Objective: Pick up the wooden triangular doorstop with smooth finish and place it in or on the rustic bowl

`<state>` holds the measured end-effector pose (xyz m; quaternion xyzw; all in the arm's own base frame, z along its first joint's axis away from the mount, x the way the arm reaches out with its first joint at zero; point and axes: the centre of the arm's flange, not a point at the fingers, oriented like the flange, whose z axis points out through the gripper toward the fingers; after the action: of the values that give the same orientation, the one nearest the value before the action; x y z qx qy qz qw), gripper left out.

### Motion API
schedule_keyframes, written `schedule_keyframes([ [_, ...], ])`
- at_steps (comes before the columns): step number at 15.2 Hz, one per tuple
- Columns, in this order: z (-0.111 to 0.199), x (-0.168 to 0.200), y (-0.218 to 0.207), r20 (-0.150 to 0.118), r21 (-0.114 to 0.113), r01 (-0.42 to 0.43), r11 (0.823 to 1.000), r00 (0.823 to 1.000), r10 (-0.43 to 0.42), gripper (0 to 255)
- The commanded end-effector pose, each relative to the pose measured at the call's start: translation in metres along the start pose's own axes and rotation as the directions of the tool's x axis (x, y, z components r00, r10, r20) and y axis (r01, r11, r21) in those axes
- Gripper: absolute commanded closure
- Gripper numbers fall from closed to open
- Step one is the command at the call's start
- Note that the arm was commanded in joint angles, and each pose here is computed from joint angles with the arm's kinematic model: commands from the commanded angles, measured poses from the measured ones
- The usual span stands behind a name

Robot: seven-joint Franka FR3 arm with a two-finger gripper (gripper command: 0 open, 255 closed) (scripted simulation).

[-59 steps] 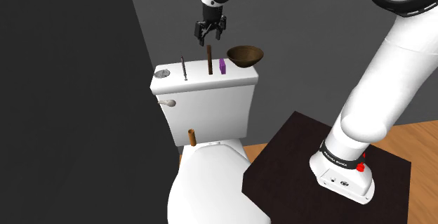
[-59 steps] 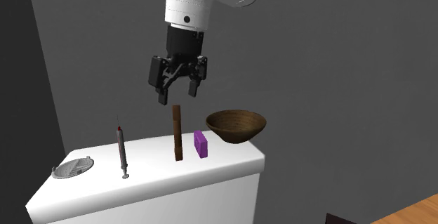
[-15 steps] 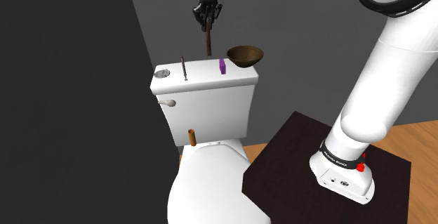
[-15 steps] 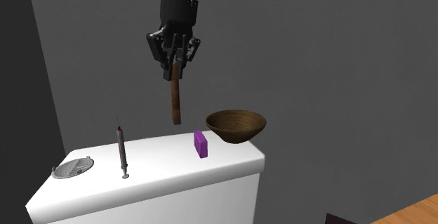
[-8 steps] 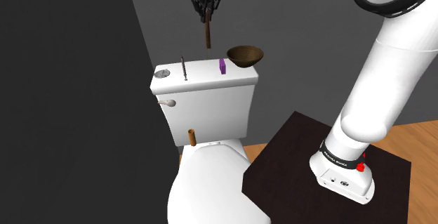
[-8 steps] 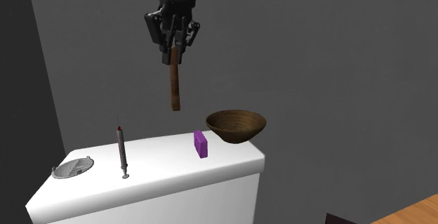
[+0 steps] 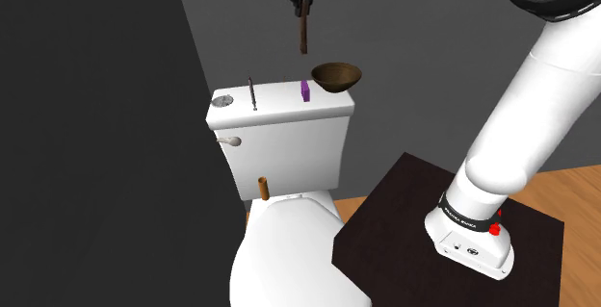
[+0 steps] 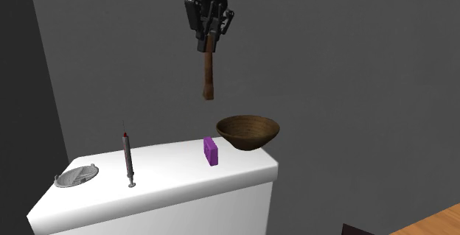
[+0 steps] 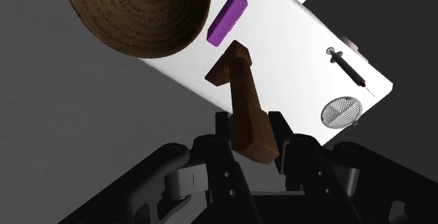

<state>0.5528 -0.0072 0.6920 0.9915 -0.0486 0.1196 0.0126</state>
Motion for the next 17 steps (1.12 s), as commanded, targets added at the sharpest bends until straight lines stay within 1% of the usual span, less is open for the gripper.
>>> schedule_keyframes([
  [1, -0.009, -0.009, 0.023, 0.0, 0.0, 0.001, 1.0, 1.0, -0.001, 255],
  [7, -0.038, -0.037, 0.091, 0.0, 0.0, 0.001, 1.0, 1.0, -0.001, 255],
  [8, -0.046, -0.044, 0.11, 0.0, 0.0, 0.001, 1.0, 1.0, -0.001, 255],
  [17, 0.0, -0.055, 0.109, 0.0, 0.0, 0.001, 1.0, 1.0, -0.001, 255],
])
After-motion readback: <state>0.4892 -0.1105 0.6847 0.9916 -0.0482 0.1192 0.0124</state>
